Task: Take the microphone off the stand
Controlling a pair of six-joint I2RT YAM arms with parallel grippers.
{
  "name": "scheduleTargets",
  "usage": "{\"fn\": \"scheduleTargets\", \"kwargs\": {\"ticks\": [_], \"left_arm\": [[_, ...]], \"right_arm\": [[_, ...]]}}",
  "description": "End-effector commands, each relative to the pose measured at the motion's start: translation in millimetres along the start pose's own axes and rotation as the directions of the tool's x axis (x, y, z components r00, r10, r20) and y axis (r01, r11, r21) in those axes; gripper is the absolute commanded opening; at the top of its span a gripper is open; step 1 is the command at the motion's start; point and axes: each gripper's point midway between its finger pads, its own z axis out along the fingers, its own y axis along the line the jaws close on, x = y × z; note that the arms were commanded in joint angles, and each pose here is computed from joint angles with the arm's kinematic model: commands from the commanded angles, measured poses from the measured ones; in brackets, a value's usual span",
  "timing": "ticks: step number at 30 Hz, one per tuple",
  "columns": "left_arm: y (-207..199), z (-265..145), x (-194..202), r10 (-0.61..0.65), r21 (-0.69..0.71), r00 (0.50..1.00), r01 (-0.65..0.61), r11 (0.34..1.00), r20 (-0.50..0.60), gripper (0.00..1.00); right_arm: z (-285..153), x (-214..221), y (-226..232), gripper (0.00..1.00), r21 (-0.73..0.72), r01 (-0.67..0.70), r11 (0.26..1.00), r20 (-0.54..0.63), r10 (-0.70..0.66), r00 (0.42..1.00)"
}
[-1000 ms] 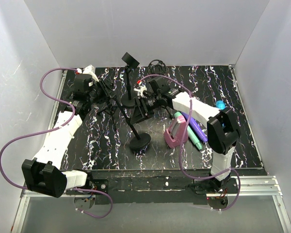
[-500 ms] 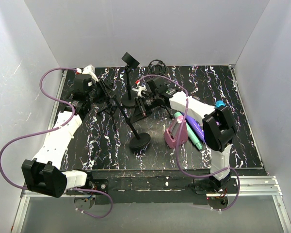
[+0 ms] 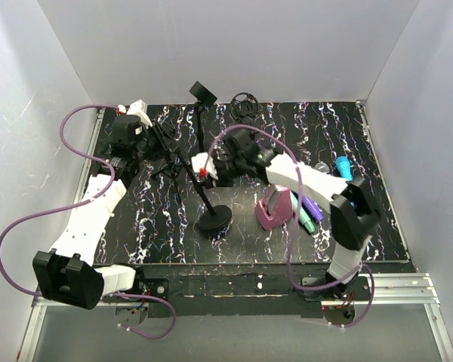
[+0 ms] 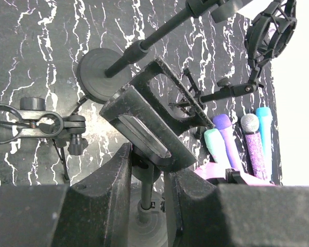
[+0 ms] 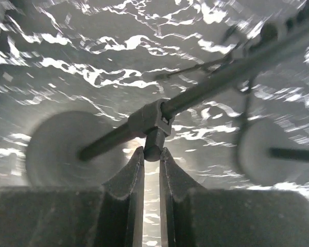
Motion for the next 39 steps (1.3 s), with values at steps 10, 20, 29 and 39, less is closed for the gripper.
{"fn": "scheduleTargets", "kwargs": {"ticks": [10, 20, 29, 39], "left_arm": [[-27.1, -17.5, 3.3, -0.042, 0.116, 0.999, 0.046, 0.992, -0.031, 0.0], [-24.1, -15.5, 5.0, -0.057, 0.11, 0.998, 0.06, 0.992, -0.03, 0.0], [-20.8, -13.6, 2.2, -0.06, 0.096, 0.998, 0.061, 0.993, -0.019, 0.0], [-18.0, -13.5, 3.1, -0.053, 0.087, 0.998, 0.054, 0.995, -0.018, 0.0]], "right_arm": [[-43.5, -78.2, -20.2, 0.38, 0.476, 0.855, 0.205, -0.14, -0.942, 0.304], [-64.1, -53.0, 1.1, 0.6, 0.282, 0.056, 0.958, 0.154, -0.103, 0.983], [-44.0, -35.2, 14.3, 0.6, 0.09, -0.567, 0.819, 0.108, 0.558, 0.823], [-22.1, -17.9, 26.0, 0.61, -0.023, -0.816, 0.577, 0.064, 0.815, 0.575]]}}
